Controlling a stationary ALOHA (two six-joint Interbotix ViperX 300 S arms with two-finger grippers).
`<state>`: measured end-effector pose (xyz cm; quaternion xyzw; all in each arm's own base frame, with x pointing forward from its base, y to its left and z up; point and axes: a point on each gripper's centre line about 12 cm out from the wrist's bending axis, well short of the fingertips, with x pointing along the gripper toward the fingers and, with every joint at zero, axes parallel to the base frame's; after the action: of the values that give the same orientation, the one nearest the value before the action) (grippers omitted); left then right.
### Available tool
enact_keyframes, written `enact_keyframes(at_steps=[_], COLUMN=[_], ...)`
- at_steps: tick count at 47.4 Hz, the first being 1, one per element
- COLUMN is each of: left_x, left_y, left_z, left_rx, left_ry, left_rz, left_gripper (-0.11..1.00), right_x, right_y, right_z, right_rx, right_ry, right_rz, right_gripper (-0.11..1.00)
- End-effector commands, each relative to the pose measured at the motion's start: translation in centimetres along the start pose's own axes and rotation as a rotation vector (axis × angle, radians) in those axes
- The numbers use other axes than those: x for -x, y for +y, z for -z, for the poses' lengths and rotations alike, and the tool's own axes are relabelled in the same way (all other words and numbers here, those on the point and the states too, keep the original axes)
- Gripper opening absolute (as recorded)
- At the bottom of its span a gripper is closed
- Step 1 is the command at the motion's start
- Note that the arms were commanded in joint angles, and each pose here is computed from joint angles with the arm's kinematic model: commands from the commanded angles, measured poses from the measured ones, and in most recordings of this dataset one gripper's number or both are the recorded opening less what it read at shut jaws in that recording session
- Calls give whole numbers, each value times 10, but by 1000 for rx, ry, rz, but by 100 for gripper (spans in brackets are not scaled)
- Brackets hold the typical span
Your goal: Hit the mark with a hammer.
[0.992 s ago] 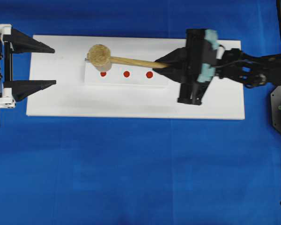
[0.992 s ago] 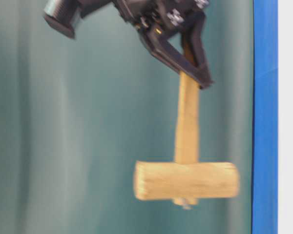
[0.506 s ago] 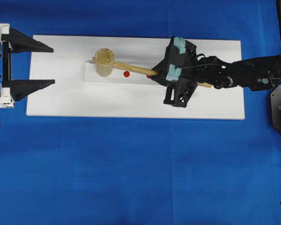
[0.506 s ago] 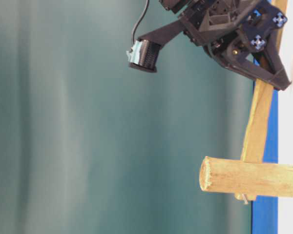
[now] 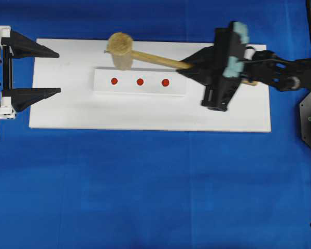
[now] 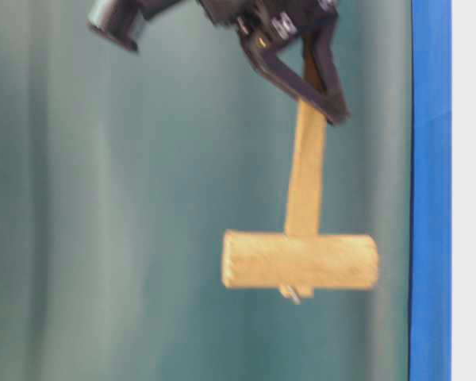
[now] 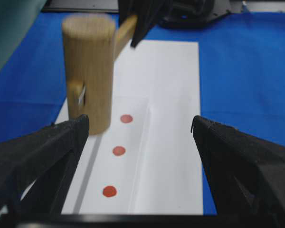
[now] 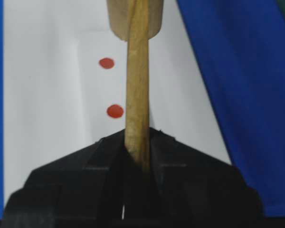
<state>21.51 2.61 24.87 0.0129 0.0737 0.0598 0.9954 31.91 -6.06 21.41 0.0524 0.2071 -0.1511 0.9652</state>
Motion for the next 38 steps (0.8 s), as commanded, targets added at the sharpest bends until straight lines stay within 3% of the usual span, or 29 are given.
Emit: enact_keyframes(at_steps=[1,10,17,32,38], left_x=[-1,-1,-1,-1,-1], left_y=[0,0,0,0,0], left_z=[-4,-3,-3,-3,-3], left_rx=[0,0,0,3,3], left_ry=[-11,-9,-9,-9,-11], left_rz=[-2,0,0,0,0], left_gripper=[87,87,87,87,87], right_x=[20,33,25,-24,-24], right_y=[-3,-3,-1,4,6], right_z=[-15,-9,2,74,76], right_rx=[-9,-14,-13,-37,-50], right_ry=[-77,-85,-43,253,272], right_rz=[2,-7,-9,14,5], right_gripper=[3,3,3,3,3])
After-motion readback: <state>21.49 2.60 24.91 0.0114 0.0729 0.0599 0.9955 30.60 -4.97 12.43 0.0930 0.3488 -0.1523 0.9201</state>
